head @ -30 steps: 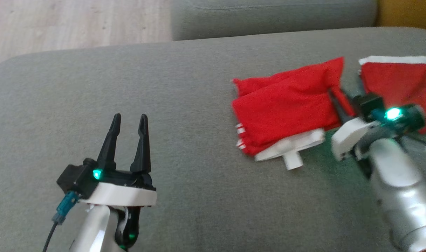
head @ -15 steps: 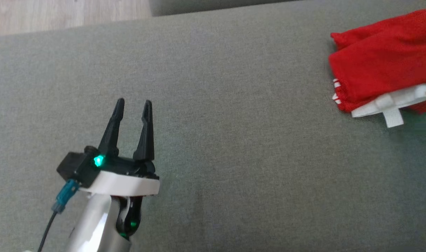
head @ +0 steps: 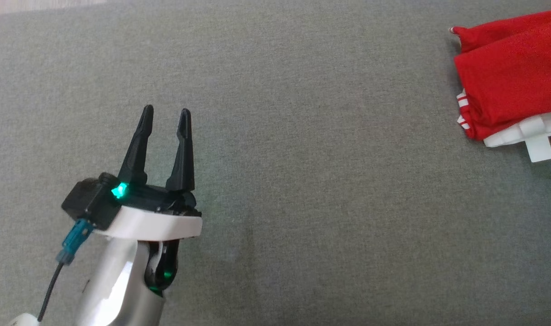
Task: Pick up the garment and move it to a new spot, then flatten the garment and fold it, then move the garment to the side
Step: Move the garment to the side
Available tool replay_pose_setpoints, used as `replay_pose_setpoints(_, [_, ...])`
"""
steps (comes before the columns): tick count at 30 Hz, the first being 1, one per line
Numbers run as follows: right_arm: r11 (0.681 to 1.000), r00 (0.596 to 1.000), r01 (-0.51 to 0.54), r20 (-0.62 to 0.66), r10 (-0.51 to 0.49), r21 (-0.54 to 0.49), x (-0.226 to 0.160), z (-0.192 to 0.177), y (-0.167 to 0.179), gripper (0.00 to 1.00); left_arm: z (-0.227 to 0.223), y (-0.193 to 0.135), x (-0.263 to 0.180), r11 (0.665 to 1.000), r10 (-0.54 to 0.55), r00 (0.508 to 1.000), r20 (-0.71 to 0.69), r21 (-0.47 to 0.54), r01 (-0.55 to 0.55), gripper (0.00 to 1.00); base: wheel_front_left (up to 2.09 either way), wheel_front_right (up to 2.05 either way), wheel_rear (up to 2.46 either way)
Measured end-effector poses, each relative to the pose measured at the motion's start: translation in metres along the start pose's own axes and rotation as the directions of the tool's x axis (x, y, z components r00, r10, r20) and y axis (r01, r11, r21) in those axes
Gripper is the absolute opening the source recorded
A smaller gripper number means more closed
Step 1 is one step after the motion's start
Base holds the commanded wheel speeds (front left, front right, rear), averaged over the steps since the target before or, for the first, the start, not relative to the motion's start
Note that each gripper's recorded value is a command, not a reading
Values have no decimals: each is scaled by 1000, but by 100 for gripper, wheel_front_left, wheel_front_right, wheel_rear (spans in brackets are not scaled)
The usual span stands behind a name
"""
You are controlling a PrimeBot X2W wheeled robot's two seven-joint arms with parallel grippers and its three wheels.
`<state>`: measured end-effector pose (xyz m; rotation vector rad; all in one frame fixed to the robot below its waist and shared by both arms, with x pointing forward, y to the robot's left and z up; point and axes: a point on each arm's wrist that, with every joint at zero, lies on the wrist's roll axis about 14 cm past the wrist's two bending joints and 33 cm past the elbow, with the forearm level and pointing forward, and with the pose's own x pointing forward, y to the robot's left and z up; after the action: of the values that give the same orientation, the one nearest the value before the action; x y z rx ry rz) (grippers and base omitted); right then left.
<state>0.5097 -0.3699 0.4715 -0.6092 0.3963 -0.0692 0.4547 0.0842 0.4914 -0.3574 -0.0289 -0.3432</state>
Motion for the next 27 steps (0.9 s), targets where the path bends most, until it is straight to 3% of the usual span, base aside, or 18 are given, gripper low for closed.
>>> replay_pose_setpoints(2, [1000, 1000, 4, -16, -4, 4, 2, -4, 0, 0, 0, 1, 1, 1000, 0, 1000, 1, 1, 0, 100, 0, 0, 0])
replay_pose_setpoints(3, [1000, 1000, 7, -22, -7, 10, 2, -6, -1, 17, -1, 1, 1, 1000, 1, 1000, 0, 1, -1, 100, 0, 0, 0])
replay_pose_setpoints(4, [1000, 1000, 11, -28, -11, 16, 2, -7, -2, 95, -1, 1, 2, 1000, 1, 1000, -1, 1, -1, 100, 0, 0, 0])
replay_pose_setpoints(5, [1000, 999, 19, -30, -18, 25, 2, -8, -3, 100, -2, 1, 2, 1000, 1, 1000, -2, 1, -1, 100, 0, 0, 0])
replay_pose_setpoints(11, [999, 999, 48, -3, -48, 25, -2, 2, -12, 100, 3, -2, 1, 1000, -5, 1000, 9, 5, 5, 100, 0, 0, 0])
replay_pose_setpoints(18, [994, 981, 39, 185, -57, 97, -19, 63, 3, 100, 30, -7, -7, 1000, -6, 998, 68, 28, 4, 100, 0, 0, 0])
replay_pose_setpoints(23, [967, 909, -37, 410, -73, 252, -50, 137, 29, 100, 47, -10, -29, 999, 8, 994, 105, 51, -13, 100, 0, 0, 0])
replay_pose_setpoints(27, [920, 865, -120, 495, -89, 374, -75, 164, 53, 100, 62, -8, -43, 997, 25, 989, 144, 70, -35, 100, 0, 0, 0])
